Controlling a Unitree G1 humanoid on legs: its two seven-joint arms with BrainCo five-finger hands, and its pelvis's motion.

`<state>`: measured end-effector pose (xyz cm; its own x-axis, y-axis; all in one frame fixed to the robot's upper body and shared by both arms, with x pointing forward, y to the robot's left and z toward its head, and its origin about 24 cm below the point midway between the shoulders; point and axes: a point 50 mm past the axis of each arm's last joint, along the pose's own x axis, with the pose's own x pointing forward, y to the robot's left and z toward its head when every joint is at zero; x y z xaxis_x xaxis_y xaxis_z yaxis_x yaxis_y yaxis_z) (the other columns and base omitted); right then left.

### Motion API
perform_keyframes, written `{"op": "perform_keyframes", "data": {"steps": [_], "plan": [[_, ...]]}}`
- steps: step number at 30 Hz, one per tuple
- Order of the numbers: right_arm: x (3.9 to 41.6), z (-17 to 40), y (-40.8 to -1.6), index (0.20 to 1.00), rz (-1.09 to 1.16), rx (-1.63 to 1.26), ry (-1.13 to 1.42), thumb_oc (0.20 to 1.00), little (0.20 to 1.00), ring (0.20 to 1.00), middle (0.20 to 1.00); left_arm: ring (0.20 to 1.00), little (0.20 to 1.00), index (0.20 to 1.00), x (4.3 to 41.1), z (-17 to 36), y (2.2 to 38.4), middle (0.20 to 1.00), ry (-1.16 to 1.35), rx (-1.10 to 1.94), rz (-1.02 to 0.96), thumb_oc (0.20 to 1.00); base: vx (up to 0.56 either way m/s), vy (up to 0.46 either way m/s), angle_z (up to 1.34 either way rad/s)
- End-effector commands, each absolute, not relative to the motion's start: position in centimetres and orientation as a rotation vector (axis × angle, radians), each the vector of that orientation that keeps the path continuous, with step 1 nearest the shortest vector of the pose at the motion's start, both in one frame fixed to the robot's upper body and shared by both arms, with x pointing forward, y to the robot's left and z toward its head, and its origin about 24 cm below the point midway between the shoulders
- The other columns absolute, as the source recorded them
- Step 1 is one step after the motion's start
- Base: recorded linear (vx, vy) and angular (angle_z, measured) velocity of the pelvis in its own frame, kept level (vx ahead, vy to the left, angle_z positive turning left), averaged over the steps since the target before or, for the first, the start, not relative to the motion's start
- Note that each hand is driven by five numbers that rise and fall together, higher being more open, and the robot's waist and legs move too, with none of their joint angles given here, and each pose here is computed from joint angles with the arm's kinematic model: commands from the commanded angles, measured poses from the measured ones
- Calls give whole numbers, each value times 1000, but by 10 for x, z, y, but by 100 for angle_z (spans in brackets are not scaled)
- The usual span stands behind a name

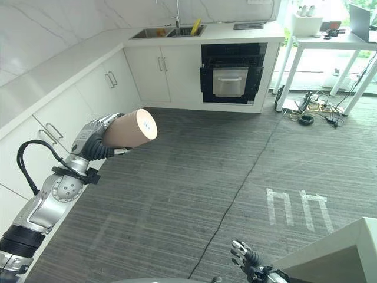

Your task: Place the dishes in the dishwasher.

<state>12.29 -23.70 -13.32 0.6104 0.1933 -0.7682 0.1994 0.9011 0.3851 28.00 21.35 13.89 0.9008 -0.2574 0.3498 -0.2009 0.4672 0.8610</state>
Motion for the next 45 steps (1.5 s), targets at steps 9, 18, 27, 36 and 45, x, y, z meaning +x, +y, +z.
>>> {"op": "perform_keyframes", "data": {"steps": [9,18,27,36,45], "plan": [[157,-120,-216,1000,127,411,818,1000,1000,1000,1000,200,200,200,285,172,221,200,-586,1037,67,200,179,-53,-28],[147,-122,-218,1000,58,430,839,1000,1000,1000,1000,200,200,200,284,165,217,200,-566,1043,32,200,522,312,-19],[146,-118,-198,1000,47,473,771,1000,1000,1000,1000,200,200,200,285,172,223,200,-589,1100,-18,200,406,192,11],[155,-115,-208,1000,2,525,726,1000,1000,1000,1000,200,200,200,277,154,211,200,-610,1099,-43,200,444,-290,67],[161,-113,-220,1000,71,418,742,1000,1000,1000,1000,200,200,200,274,164,220,200,-583,1054,-31,200,564,-221,-98]]}}
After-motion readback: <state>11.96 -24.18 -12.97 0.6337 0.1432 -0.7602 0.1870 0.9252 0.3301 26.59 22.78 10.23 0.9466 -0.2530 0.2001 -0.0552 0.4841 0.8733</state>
